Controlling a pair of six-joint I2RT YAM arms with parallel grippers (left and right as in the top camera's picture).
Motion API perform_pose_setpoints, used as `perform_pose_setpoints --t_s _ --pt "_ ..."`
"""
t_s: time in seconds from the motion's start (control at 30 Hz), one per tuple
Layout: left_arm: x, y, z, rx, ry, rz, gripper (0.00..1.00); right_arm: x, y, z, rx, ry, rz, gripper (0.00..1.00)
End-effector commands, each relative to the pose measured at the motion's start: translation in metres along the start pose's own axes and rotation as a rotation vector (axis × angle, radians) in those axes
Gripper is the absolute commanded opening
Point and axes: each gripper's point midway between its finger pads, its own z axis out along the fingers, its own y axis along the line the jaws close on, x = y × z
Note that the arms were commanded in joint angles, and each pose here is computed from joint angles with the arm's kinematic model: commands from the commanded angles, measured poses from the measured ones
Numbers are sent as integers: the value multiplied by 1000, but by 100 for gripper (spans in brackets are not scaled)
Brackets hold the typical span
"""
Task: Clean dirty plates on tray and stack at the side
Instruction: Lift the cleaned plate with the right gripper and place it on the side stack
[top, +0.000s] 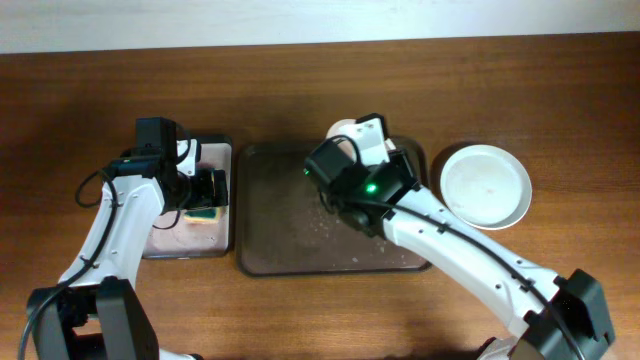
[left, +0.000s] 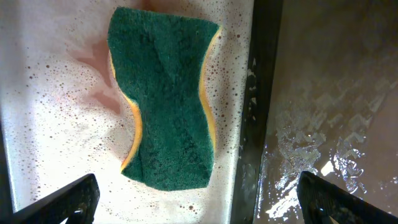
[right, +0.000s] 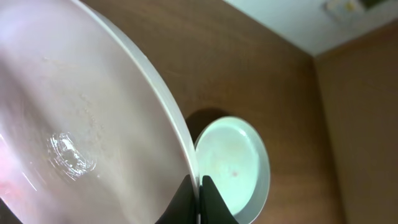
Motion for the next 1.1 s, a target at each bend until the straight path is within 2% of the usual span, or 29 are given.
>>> perform_pose_setpoints --t_s 0.0,0.17,0.37,0.5,0.63,0.67,0.77,0.8,0.93,1.03,1.07 --pt "-7 -3 -8 16 -28 -2 100 5 -24 19 -42 89 237 4" --pt "-6 -3 -8 15 -25 -2 100 32 -53 67 -167 315 444 4" --pt "-6 -3 -8 15 -25 -2 100 87 -125 115 -170 546 727 4" --pt "-6 -3 -8 15 -25 -2 100 124 -155 130 -149 654 855 4" --pt "-6 -3 -8 15 -25 -2 100 144 -160 137 -179 707 882 6" --pt "-6 -3 -8 15 -25 -2 100 148 -161 137 -176 718 884 13" --pt "-6 -3 -8 15 -25 -1 100 155 -158 138 -174 740 883 51" --pt "-6 -3 -8 15 -25 -2 100 155 -157 137 -179 742 882 59" --pt "-7 -3 -8 15 -27 -2 100 140 -133 132 -349 733 884 66" --pt "-10 -4 -8 21 -40 0 99 96 -83 106 -784 604 714 77" --pt "-12 -6 -8 32 -49 3 99 77 -60 86 -969 509 579 82"
